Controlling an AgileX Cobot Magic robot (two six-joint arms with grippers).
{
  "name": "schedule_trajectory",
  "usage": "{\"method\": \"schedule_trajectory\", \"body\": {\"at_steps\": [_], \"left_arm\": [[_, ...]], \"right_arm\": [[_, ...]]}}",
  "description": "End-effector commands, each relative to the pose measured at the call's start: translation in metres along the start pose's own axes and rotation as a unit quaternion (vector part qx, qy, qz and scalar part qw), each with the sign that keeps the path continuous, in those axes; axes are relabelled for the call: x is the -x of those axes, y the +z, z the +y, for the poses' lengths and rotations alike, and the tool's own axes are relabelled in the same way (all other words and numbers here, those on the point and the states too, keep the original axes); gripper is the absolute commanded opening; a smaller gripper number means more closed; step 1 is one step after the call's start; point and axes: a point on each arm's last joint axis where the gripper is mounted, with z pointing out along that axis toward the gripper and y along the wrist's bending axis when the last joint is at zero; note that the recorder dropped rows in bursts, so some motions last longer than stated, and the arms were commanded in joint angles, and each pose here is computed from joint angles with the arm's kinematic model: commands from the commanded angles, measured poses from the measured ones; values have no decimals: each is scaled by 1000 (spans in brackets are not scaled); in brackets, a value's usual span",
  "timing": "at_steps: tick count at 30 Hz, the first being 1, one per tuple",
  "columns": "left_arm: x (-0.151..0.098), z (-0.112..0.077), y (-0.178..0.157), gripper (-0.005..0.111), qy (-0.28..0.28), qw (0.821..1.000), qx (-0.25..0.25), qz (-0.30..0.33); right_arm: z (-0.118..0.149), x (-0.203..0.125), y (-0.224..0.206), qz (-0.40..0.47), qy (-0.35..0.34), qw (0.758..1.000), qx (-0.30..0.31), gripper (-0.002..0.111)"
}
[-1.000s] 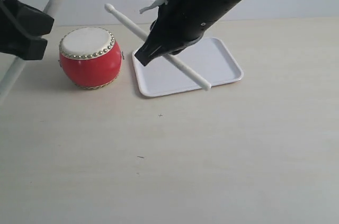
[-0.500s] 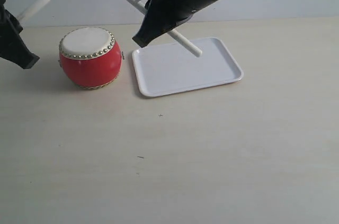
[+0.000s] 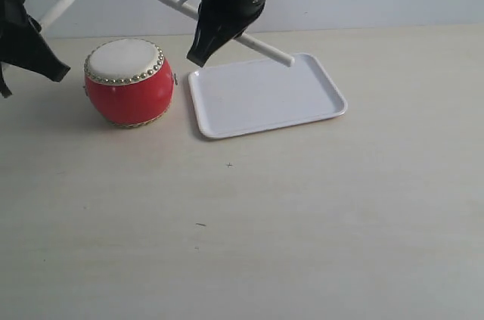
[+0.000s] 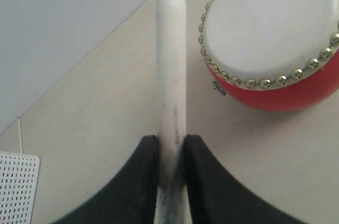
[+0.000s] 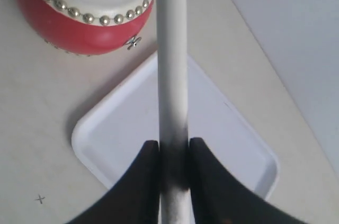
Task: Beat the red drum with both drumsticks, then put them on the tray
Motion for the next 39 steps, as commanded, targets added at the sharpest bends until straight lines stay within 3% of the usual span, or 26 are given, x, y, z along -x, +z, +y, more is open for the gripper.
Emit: {"method": "schedule_trajectory", "body": {"at_steps": [1,15,30,39], "left_arm": [[3,1,6,0,34,999,6,-3],[-5,-2,29,0,186,981,35,48],[-11,-12,47,0,195,978,23,70],[-8,-14,47,0,194,980,18,48]], "right_arm": [[15,11,-1,-4,-64,998,-21,0],[42,14,51,50,-138,981,-126,0],[42,13,55,52,-153,978,-132,0],[45,14,56,43,-142,981,-121,0]]}}
